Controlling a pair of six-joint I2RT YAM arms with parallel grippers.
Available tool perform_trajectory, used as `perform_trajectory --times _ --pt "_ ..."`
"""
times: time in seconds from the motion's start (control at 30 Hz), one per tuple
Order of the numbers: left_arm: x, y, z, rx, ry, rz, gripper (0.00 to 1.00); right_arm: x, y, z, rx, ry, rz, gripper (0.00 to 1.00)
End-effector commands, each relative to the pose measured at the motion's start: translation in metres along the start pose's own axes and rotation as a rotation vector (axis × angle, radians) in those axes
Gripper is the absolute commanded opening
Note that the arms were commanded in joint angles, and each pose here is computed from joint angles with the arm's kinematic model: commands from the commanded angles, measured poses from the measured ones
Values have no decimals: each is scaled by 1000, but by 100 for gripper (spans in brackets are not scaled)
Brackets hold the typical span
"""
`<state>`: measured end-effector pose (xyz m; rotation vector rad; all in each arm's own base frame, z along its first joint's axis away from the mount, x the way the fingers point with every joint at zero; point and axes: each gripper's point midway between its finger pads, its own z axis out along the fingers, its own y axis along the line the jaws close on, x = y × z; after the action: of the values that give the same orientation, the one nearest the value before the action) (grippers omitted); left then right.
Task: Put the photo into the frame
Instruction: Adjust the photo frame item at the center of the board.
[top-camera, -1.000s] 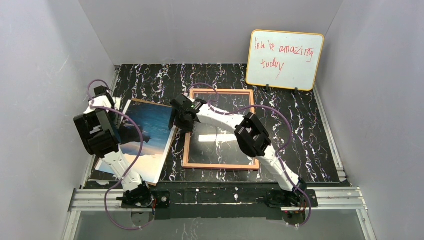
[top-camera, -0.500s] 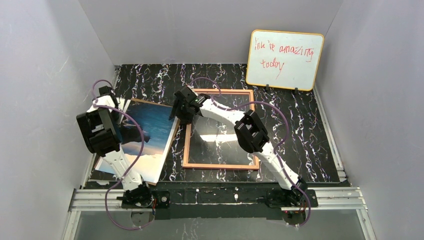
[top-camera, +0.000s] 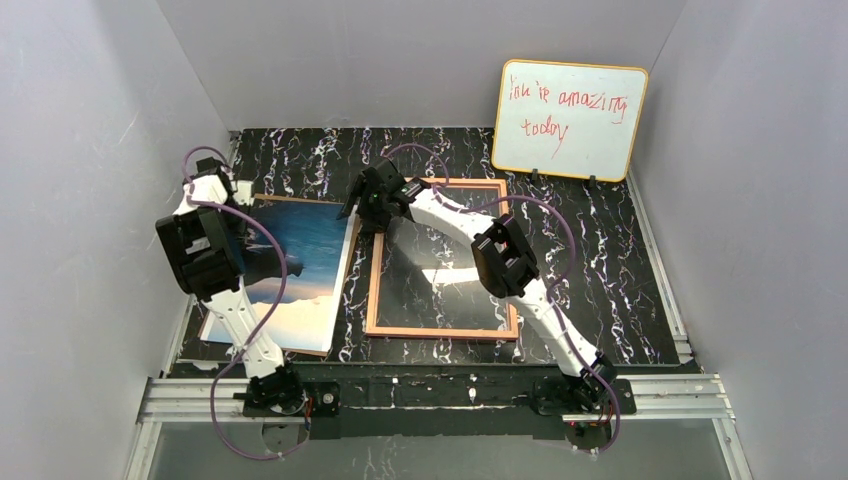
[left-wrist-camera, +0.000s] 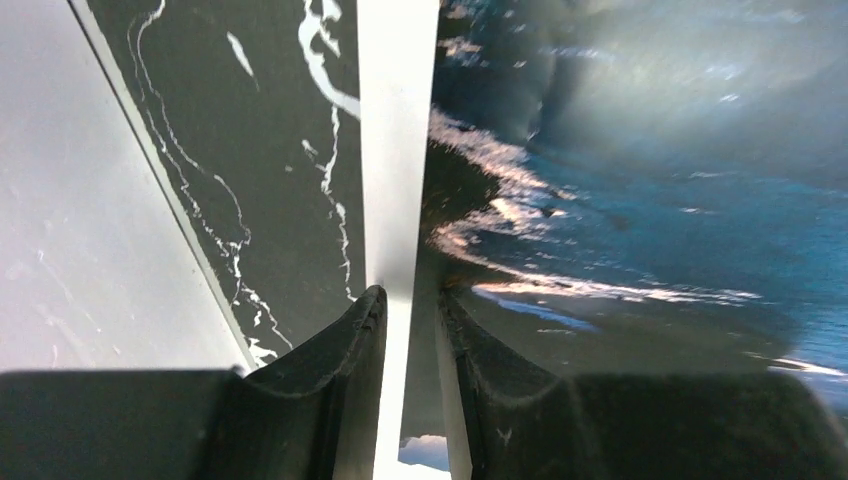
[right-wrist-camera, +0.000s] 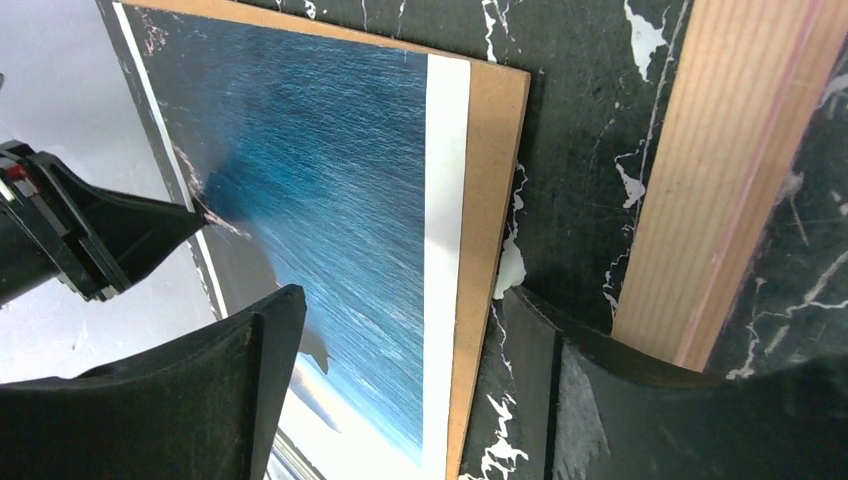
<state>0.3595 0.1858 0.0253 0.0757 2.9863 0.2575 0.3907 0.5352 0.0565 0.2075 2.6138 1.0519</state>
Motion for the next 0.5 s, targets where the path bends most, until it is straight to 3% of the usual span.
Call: perform_trajectory --times 0.0,0.23,0.47 --pt "-3 -26 -3 129 -4 -18 25 14 -18 -12 89 12 -47 85" --pt "23 -14 -43 68 -28 41 29 39 -4 -51 144 -18 -176 89" --pt "67 -2 -56 85 31 91 41 128 21 -67 123 105 -285 87"
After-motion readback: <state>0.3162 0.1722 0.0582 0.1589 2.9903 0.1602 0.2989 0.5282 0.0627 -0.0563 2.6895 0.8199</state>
